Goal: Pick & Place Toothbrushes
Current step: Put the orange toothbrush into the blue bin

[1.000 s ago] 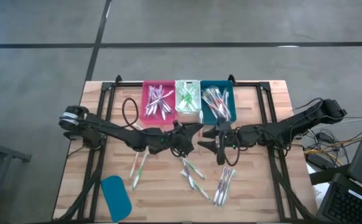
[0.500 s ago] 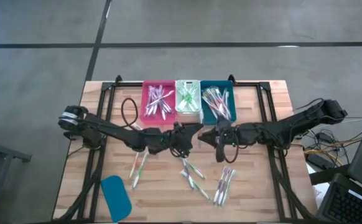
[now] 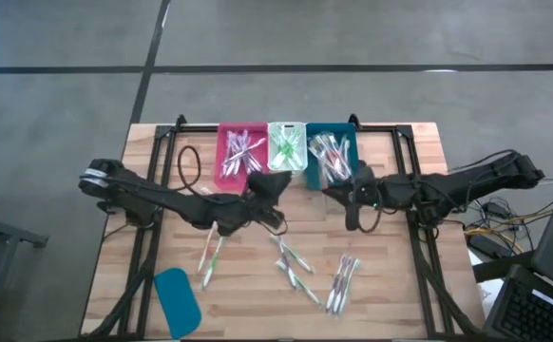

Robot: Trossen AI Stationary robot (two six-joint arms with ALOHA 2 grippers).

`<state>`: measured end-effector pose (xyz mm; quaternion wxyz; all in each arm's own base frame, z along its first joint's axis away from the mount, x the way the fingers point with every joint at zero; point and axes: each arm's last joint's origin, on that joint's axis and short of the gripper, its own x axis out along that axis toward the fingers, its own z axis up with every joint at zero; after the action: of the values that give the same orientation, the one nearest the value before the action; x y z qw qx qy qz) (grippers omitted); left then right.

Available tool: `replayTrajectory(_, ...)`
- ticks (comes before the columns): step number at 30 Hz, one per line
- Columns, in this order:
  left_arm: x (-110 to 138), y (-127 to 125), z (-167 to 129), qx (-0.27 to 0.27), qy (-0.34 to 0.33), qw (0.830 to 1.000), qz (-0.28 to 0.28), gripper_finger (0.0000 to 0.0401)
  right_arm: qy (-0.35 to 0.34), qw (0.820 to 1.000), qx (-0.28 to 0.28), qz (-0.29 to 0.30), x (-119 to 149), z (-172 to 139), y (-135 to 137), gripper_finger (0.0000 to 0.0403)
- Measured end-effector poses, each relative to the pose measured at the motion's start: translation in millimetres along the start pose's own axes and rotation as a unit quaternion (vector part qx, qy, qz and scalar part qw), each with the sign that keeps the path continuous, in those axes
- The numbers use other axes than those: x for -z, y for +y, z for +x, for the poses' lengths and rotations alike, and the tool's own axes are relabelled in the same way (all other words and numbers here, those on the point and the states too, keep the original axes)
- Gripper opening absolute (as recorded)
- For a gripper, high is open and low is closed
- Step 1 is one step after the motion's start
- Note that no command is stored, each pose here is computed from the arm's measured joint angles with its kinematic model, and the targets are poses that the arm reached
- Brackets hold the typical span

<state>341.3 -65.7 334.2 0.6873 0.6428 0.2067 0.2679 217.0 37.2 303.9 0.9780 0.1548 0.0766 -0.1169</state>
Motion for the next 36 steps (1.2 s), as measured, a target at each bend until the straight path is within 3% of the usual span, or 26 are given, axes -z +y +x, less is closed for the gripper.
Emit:
replayTrajectory(3,16,2,-5,0.040,0.012,0.994,-0.103,0.0162,0.018,0.999,0.035,0.003,-1,-6,-12,0.0019)
replayTrajectory(5,30,1,-8,0.077,0.001,0.980,-0.181,0.0163,0.029,0.998,0.059,0.003,0,-7,-20,0.0018)
replayTrajectory(11,74,-8,-11,0.176,-0.043,0.908,-0.376,0.0163,0.035,0.994,0.107,0.005,-3,-3,-38,0.0018)
replayTrajectory(16,104,-26,-13,0.213,-0.052,0.850,-0.478,0.0163,0.055,0.985,0.164,0.014,-2,1,-58,0.0018)
replayTrajectory(20,119,-47,-19,0.210,-0.041,0.822,-0.528,0.0163,0.080,0.973,0.213,0.028,1,1,-76,0.0018)
replayTrajectory(23,126,-65,-25,0.206,-0.044,0.811,-0.545,0.0163,0.095,0.965,0.243,0.031,2,1,-87,0.0018)
replayTrajectory(29,133,-89,-34,0.202,-0.054,0.800,-0.562,0.0163,0.110,0.952,0.280,0.049,3,4,-106,0.0019)
replayTrajectory(36,132,-87,-34,0.201,-0.066,0.798,-0.564,0.0163,0.161,0.946,0.260,0.109,8,16,-127,0.0019)
